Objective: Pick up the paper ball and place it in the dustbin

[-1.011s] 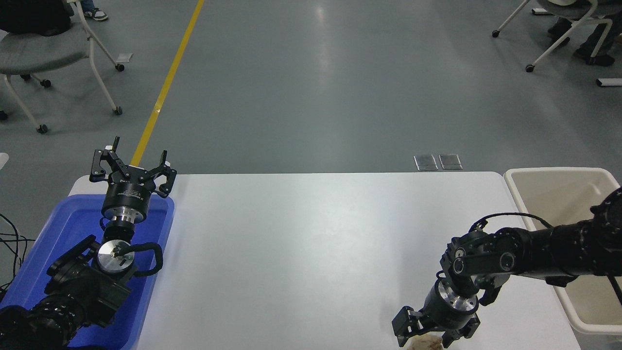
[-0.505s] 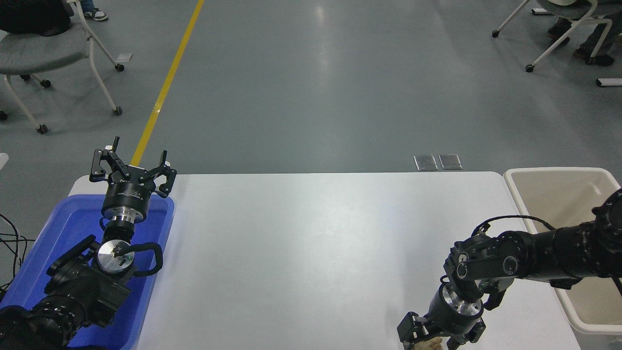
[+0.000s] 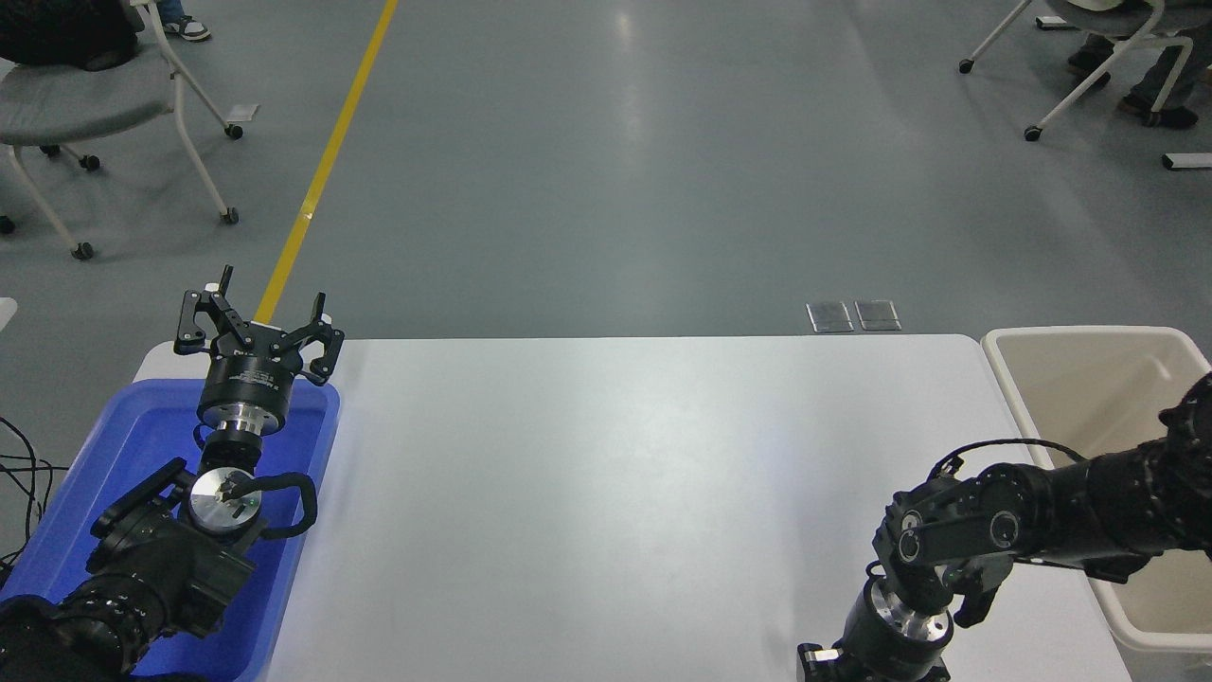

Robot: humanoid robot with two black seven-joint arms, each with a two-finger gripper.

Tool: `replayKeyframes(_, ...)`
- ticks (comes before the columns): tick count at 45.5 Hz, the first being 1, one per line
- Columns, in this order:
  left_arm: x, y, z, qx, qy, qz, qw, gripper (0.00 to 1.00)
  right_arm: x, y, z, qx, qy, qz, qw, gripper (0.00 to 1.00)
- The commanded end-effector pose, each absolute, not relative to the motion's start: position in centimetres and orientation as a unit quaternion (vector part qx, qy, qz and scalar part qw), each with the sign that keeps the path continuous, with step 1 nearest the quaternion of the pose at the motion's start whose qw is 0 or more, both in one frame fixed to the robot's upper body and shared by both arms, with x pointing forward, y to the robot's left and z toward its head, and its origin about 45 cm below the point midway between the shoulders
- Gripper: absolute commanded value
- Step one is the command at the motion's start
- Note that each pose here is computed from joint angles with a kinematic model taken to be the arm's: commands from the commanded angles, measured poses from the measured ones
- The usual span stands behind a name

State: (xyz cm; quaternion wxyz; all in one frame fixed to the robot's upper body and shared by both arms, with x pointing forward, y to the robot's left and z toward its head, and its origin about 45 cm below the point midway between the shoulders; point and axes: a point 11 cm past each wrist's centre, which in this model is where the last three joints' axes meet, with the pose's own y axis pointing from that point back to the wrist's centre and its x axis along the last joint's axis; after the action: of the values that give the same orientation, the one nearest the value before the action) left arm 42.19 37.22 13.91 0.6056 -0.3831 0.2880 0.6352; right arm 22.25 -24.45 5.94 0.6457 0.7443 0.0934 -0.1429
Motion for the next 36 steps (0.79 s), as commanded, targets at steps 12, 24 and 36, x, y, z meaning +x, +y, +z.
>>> replayKeyframes(12, 42.18, 37.23, 13.91, -0.382, 0.288, 0.635, 0.606, 0.99, 24.2, -26.0, 9.2, 0.748, 0.059, -0.151, 0.643, 0.00)
replayKeyframes(24, 42.18, 37.24, 13.91, -0.383, 0.288, 0.635, 0.606, 0.99, 26.9, -27.0, 14.4, 0.731, 0.060, -0.106, 0.671, 0.00)
replayKeyframes(36, 42.23, 37.22, 13.97, -0.383, 0.288, 0.635, 0.606, 0.99, 28.8, -27.2, 19.7, 0.731, 0.078, -0.092, 0.672, 0.00)
